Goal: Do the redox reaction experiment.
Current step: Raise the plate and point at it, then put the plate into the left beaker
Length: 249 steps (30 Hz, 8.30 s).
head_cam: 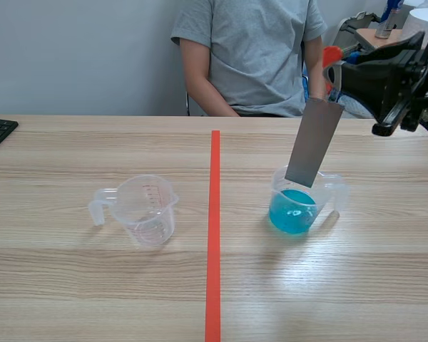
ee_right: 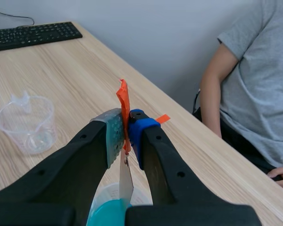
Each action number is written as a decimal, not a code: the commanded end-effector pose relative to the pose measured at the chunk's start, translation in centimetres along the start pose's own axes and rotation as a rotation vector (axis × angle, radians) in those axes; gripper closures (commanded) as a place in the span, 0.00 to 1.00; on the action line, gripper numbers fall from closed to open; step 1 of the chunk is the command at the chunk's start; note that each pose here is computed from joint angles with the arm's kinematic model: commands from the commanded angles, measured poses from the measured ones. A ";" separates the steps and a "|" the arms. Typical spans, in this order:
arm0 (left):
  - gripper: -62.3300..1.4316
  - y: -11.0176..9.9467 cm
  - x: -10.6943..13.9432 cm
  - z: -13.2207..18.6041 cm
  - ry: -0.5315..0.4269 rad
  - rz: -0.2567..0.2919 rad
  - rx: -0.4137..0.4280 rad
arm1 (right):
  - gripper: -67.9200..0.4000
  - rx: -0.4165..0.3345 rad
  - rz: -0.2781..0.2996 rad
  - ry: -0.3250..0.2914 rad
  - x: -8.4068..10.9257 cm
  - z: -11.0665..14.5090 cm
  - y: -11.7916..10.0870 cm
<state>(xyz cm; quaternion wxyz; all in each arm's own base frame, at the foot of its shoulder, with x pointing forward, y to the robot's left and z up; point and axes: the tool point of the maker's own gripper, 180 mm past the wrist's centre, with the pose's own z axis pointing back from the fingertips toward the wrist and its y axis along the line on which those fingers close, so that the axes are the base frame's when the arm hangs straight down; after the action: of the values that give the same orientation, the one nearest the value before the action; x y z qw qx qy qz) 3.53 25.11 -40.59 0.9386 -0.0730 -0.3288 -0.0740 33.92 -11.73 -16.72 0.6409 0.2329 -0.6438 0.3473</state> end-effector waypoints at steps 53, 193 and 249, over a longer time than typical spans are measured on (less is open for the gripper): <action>0.90 -2.7 7.0 -0.7 -0.125 -0.152 -0.165 | 0.98 0.006 0.066 -0.061 7.8 1.3 -0.2; 0.90 -25.9 33.9 -14.8 -0.703 -0.645 -0.584 | 0.98 0.006 0.064 -0.063 7.8 1.3 -0.1; 0.90 -2.0 -0.1 -0.1 0.002 0.015 0.132 | 0.98 0.052 0.096 -0.077 8.8 -0.2 0.7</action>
<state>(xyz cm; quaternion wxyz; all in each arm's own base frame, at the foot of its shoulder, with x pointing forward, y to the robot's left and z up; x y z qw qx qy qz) 2.59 23.57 -40.81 0.9458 -0.0081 -0.3212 -0.0460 32.99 -10.15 -9.94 0.6153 0.2282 -0.6519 0.3799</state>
